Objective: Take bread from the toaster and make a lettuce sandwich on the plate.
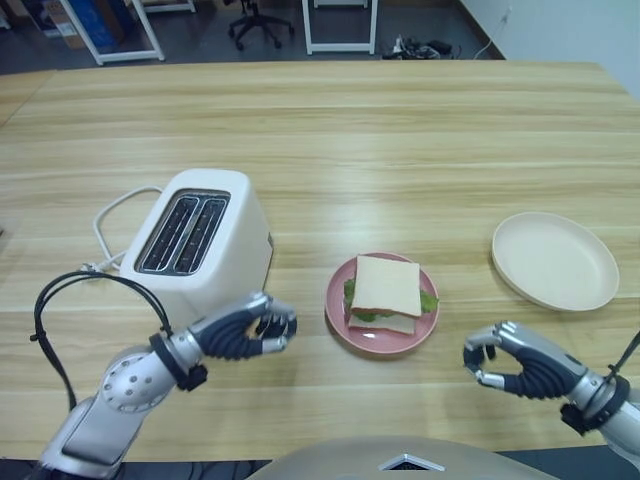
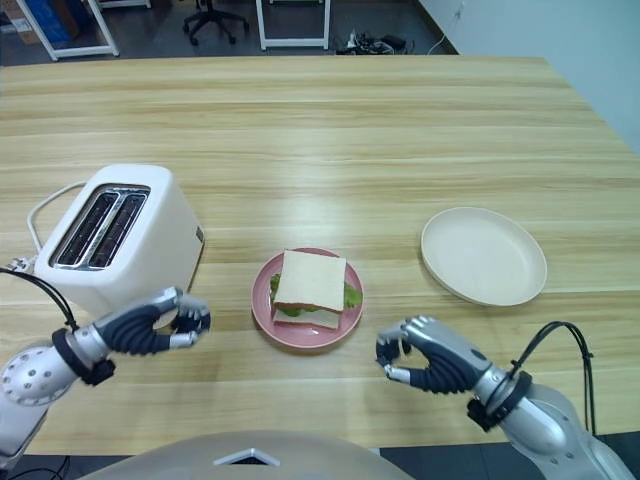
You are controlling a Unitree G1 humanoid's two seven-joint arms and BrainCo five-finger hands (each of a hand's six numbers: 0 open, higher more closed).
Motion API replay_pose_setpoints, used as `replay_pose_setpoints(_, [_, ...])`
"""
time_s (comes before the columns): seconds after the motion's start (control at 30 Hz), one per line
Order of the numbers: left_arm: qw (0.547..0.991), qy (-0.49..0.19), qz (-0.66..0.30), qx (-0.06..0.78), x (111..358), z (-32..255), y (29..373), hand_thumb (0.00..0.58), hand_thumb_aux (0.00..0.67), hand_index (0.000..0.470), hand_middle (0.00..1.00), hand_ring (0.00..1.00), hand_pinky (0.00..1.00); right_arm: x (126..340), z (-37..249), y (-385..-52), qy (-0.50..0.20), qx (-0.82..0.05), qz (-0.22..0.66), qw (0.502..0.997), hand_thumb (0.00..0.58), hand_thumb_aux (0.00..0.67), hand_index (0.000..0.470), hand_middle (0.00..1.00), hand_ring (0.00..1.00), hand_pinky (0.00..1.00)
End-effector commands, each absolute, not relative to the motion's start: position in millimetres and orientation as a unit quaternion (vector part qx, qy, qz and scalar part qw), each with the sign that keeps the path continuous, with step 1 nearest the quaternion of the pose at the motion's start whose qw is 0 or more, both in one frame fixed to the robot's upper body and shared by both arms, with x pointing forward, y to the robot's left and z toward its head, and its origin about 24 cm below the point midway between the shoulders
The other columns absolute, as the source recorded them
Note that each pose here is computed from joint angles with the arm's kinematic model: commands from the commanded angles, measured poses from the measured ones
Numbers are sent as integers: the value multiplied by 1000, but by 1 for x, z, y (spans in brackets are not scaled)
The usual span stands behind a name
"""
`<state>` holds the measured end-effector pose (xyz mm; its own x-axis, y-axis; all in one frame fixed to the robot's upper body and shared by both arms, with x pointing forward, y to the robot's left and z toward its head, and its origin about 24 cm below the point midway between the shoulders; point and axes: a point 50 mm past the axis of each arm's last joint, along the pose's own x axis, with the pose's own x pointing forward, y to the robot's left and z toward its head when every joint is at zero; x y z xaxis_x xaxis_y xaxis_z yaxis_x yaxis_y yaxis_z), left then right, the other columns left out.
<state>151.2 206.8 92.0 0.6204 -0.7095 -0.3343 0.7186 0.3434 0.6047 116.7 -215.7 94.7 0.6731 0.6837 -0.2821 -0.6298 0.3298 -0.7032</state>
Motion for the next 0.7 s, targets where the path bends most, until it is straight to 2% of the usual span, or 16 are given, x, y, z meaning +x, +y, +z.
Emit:
replay_pose_setpoints(0.03, [793, 68, -481, 368, 146, 78, 200, 580, 670, 470, 1000, 1000, 1000, 115, 88, -207, 8, -408, 455, 792, 580, 670, 470, 1000, 1000, 1000])
replay_pose_setpoints(0.17, [781, 101, -479, 387, 147, 48, 183, 580, 670, 470, 1000, 1000, 1000, 119, 50, -185, 31, -428, 482, 764, 580, 670, 470, 1000, 1000, 1000])
replay_pose_setpoints(0.27, [758, 135, -464, 438, 154, 21, 174, 580, 670, 470, 1000, 1000, 1000, 122, 19, -166, 42, -457, 495, 737, 580, 670, 470, 1000, 1000, 1000])
replay_pose_setpoints(0.33, [744, 146, -462, 460, 157, 9, 168, 580, 670, 470, 1000, 1000, 1000, 128, 8, -159, 39, -483, 489, 725, 580, 670, 470, 1000, 1000, 1000])
replay_pose_setpoints(0.5, [746, 143, -437, 482, 166, -3, 159, 580, 670, 470, 1000, 1000, 1000, 158, 13, -153, -11, -541, 436, 719, 580, 670, 470, 1000, 1000, 1000])
replay_pose_setpoints(0.7, [770, 96, -366, 514, 197, -9, 149, 580, 670, 470, 1000, 1000, 1000, 203, 10, -147, -41, -580, 379, 720, 580, 670, 470, 1000, 1000, 1000])
